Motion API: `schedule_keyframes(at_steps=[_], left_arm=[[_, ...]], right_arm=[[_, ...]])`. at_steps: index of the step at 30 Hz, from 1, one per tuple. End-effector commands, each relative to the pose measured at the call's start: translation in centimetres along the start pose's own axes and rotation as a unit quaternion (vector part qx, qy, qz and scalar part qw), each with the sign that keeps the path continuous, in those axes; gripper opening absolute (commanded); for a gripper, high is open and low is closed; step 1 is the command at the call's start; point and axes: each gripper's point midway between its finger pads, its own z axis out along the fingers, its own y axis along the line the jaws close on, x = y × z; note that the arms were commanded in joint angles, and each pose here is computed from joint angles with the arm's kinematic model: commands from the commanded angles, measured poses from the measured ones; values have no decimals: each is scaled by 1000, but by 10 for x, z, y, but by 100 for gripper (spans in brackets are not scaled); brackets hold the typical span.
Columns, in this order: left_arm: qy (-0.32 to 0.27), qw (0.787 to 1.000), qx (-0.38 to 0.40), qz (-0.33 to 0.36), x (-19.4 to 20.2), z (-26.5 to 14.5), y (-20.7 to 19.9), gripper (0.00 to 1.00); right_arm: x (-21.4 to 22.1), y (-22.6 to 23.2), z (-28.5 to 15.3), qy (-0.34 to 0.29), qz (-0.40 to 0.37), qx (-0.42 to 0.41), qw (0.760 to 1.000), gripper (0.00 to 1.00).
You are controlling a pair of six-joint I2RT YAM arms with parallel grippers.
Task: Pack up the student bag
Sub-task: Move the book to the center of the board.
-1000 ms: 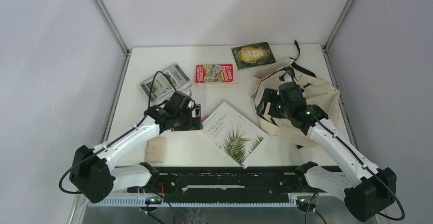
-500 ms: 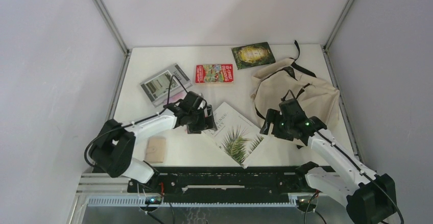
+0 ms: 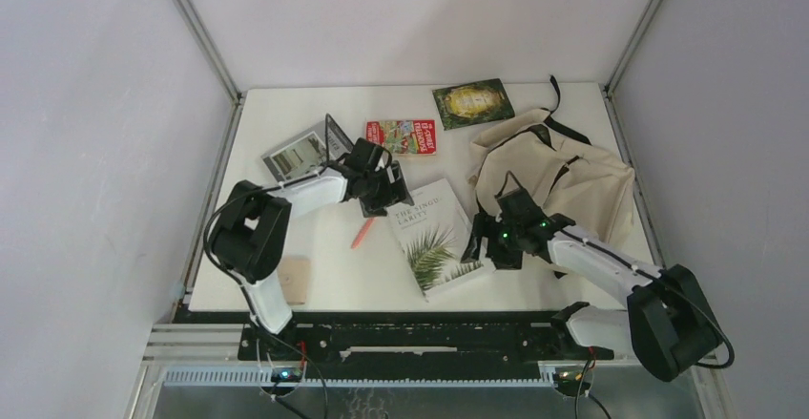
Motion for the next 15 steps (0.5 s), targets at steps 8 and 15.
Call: schedule_keyframes(at_steps=[8,15], left_arm=[[-63,995,-7,71,-66,-17,-40,86],[-107,990,-10,93,-60,-64,-33,90]], right_arm=[[22,85,-2,43,-134,-118,983,89],[-10,66,-16,-14,-120,-86,989,93]])
